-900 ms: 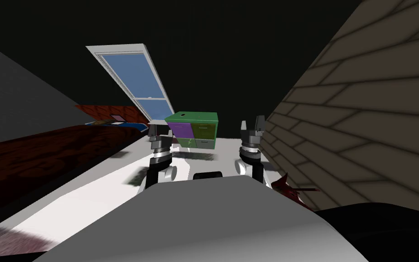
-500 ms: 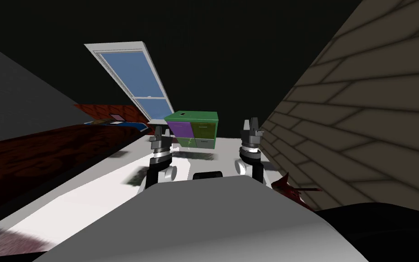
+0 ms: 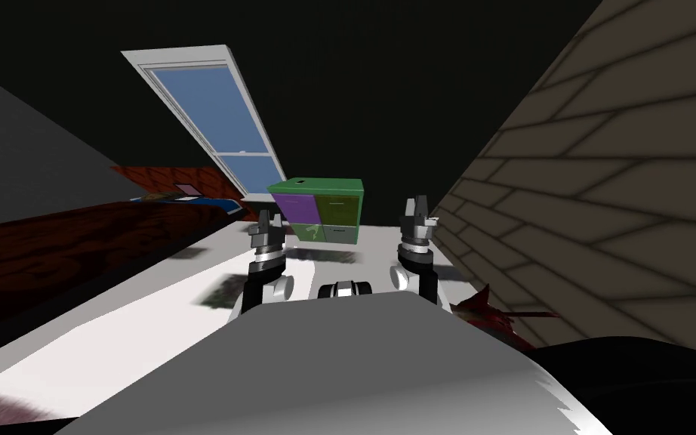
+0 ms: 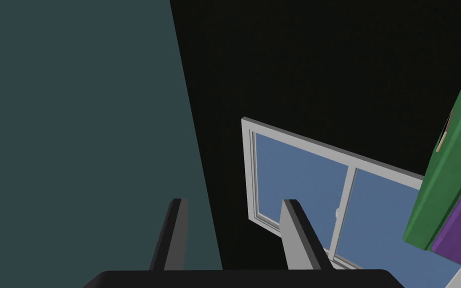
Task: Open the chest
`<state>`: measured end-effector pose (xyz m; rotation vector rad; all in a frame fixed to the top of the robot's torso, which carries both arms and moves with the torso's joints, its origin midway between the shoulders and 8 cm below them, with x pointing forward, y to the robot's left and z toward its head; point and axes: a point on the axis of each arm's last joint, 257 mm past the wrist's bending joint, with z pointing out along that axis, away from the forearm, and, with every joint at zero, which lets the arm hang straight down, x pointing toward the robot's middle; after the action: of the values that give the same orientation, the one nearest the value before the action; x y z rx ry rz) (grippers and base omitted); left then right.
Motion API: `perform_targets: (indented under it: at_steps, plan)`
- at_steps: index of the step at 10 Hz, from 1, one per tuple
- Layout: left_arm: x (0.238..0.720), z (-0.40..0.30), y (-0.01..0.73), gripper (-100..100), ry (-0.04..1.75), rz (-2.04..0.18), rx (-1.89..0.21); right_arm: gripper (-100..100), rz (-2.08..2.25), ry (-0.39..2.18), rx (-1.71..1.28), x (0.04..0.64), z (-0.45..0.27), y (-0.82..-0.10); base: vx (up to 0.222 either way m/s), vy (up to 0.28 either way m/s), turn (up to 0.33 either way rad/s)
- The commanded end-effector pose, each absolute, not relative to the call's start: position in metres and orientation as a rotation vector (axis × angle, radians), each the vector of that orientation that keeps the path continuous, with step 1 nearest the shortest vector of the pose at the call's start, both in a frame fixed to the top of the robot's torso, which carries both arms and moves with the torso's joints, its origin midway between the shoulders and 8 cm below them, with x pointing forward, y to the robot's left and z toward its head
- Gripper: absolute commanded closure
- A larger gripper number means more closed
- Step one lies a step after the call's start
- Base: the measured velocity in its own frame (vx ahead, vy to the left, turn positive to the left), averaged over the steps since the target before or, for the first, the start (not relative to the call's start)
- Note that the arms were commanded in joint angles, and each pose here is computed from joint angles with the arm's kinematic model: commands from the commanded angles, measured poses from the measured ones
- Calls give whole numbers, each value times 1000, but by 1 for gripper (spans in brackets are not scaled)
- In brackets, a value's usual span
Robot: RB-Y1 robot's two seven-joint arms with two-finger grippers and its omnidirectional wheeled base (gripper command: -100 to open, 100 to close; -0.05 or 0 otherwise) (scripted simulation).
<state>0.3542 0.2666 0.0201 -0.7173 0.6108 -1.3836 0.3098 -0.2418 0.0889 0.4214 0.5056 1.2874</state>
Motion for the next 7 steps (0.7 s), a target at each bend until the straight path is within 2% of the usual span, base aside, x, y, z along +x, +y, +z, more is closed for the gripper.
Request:
perform_targets:
  at_steps: [1, 7]
  plan:
    - [356, 16, 265, -100, 653, -1379, -694, 0, 1287, 506, 421, 310, 89, -242, 20, -4, -67]
    - [370, -14, 282, -100, 787, -1319, -670, 0, 1287, 506, 422, 310, 89, -242, 52, -9, -130]
